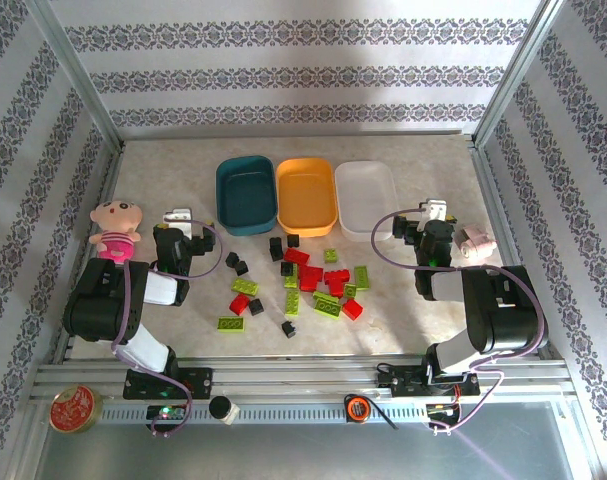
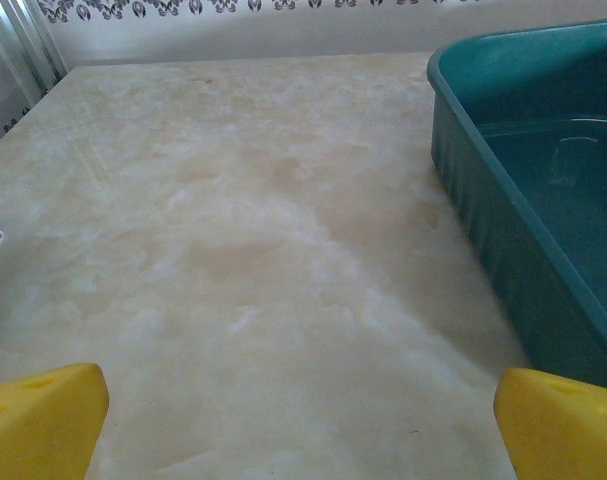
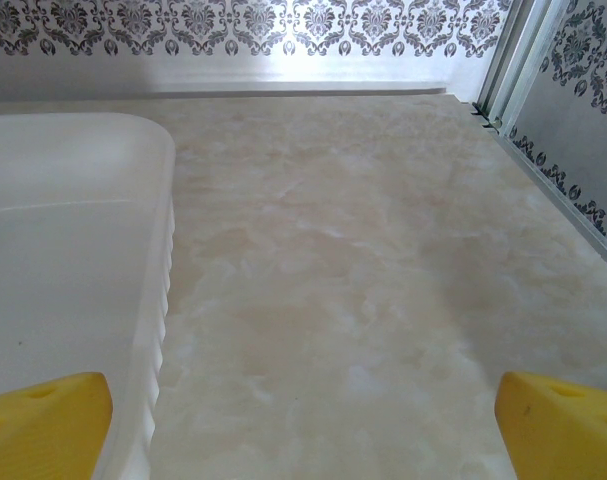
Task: Sort the legos into containers by color
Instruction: Pick up the lego from the bottom-center of the table.
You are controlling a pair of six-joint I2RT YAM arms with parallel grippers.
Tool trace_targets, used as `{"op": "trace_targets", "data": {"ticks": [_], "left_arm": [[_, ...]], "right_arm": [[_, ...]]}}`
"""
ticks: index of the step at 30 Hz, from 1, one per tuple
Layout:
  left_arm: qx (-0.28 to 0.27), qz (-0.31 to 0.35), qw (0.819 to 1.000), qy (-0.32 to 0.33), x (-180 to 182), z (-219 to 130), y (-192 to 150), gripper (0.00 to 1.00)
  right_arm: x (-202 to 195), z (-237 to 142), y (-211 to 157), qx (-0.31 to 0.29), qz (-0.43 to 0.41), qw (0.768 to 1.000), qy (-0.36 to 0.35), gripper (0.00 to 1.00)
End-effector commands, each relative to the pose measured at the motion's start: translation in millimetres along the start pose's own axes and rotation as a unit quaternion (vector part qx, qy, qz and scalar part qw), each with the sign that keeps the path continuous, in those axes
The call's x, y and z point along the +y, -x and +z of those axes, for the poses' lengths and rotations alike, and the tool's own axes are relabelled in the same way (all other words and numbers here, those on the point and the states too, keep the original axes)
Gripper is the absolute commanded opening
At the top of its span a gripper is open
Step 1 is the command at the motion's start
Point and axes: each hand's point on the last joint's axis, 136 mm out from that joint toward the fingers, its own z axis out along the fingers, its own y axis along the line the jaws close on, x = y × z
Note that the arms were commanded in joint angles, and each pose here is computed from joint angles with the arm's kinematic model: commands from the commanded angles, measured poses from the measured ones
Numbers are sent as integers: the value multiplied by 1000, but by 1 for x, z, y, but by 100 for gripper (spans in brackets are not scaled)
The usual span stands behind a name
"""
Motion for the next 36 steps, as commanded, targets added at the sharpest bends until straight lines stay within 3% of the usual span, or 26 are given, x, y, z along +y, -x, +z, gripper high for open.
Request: {"op": "trace_targets", "data": {"ticks": [1,10,12,20,22,27,33,36], "left_arm": [[-6,2,1000,-5,0,3,8,99],[-5,0,1000,-7,0,4,8,99],[-10,-3,1000,9,5,2,9,99],[-38,-2,998,41,12,-31,52,99],[-42,-27,998,49,16,-37,62,99],[-60,-88,994,18,11,-56,85,99],[-97,-166,981,0,13,-81,103,99],[-123,-196,972,-38,4,-88,116,99]], "right_arm": [[4,-1,2,-8,8,1000,9,98],[4,-1,2,-8,13,1000,12,98],[-7,-5,7,-17,17,999,-34,98],[-3,-4,7,-16,10,999,-31,98],[-10,-5,7,-16,30,999,-23,98],[2,-18,6,-36,-10,999,-31,98],[-1,0,7,0,32,999,17,98],[-5,-6,19,-7,7,999,-39,98]]}}
